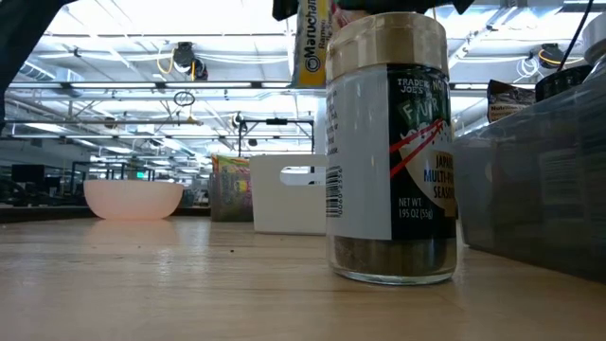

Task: Pick & Place Food Item
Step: Put the blue noodle pack into the top black bin

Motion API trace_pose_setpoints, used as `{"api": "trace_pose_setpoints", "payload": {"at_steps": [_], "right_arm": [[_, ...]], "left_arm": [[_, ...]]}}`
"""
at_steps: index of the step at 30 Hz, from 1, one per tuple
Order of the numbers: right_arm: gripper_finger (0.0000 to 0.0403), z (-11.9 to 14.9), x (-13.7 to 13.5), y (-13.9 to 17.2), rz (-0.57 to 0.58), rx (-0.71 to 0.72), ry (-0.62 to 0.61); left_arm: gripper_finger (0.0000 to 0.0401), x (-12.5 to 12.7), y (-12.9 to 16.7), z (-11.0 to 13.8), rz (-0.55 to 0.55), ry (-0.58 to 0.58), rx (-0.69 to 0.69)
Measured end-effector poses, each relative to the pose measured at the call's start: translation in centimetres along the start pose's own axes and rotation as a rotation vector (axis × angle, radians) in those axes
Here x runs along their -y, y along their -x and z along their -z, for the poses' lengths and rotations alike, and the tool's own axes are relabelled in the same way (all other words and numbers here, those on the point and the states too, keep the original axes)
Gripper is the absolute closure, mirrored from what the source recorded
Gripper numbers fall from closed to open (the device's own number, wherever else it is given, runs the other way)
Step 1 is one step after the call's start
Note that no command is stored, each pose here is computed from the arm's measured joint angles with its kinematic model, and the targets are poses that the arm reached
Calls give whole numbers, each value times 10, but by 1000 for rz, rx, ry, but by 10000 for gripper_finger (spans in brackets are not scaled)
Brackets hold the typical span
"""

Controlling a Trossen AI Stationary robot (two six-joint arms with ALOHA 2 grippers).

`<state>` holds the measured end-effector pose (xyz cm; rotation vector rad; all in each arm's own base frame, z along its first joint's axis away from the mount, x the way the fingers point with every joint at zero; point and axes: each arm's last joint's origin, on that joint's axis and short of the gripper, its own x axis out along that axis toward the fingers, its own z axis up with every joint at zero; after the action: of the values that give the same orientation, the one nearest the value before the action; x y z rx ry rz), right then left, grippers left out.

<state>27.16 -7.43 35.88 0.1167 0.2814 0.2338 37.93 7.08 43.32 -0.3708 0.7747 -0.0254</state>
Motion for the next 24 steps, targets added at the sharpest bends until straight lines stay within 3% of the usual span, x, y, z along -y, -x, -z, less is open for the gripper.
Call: {"api": "trace_pose_setpoints", "payload": {"at_steps": [14,24], "right_arm": [[403,-7,1,-1,0,71,32],[403,-7,1,-1,0,71,32]], "left_arm": [[200,-7,-2,4,-12,22,-56],[301,-8,-1,4,-12,11,-53]]}}
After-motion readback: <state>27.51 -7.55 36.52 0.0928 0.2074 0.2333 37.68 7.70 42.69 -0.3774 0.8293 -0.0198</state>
